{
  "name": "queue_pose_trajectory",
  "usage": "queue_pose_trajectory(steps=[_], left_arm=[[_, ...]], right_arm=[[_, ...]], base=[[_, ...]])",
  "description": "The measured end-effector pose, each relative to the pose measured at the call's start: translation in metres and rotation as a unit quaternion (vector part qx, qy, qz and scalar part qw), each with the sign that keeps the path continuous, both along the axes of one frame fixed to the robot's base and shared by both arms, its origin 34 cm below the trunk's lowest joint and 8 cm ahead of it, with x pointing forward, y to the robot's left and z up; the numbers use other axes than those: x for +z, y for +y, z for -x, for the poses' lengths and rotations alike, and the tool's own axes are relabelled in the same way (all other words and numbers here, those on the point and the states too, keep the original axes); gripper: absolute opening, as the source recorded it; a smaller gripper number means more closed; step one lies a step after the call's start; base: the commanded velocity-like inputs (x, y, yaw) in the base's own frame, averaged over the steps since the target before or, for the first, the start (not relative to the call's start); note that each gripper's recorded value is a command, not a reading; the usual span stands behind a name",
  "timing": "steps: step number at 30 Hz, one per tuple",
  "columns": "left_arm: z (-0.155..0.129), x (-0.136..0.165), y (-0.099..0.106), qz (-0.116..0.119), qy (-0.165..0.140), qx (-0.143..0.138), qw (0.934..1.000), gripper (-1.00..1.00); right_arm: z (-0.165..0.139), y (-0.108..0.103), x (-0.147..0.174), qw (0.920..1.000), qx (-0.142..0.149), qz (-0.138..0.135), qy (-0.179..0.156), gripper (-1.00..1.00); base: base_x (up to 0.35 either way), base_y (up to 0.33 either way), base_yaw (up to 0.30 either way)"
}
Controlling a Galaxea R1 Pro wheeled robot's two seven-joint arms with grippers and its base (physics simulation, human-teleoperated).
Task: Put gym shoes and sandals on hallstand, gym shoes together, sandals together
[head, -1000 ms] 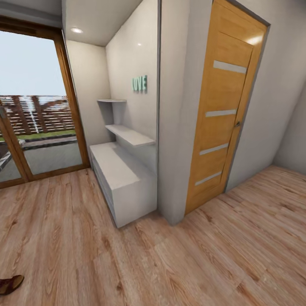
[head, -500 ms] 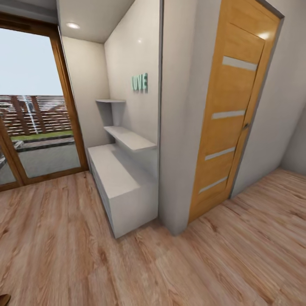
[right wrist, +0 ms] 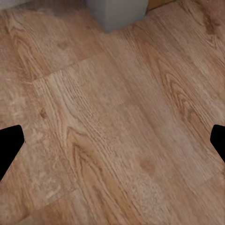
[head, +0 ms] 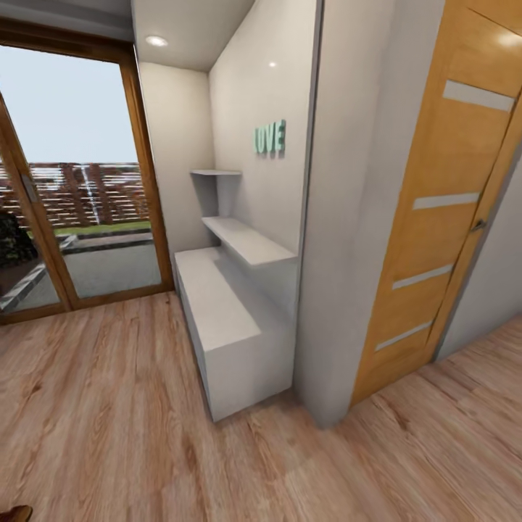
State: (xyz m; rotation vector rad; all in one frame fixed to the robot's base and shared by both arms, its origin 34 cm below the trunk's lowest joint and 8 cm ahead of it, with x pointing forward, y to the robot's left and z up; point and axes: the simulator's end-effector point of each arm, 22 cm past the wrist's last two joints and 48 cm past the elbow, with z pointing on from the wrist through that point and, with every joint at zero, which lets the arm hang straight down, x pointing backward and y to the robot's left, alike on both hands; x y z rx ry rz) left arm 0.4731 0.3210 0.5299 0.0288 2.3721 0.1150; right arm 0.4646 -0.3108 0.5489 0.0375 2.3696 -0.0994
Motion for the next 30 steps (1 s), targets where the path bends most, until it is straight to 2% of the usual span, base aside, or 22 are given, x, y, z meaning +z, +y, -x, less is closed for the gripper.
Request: queue_pose_trajectory(steps=[13,30], left_arm=[[0.0,-0.0001,0.0001,0.0,0.0,0.0,1.0,1.0],[-0.0001,-0.0003,0.0002,0.0,0.0,0.0,1.0,1.0]], right_arm=[[0.0001,0.0,-0.0002,1.0,0.0,0.0,0.0,1.0],[-0.0002,0.0,-0.0003,1.0,0.0,0.0,0.0,1.0]], base=[[0.316,-0.014,0.277],[0.026,-0.008,0.277]])
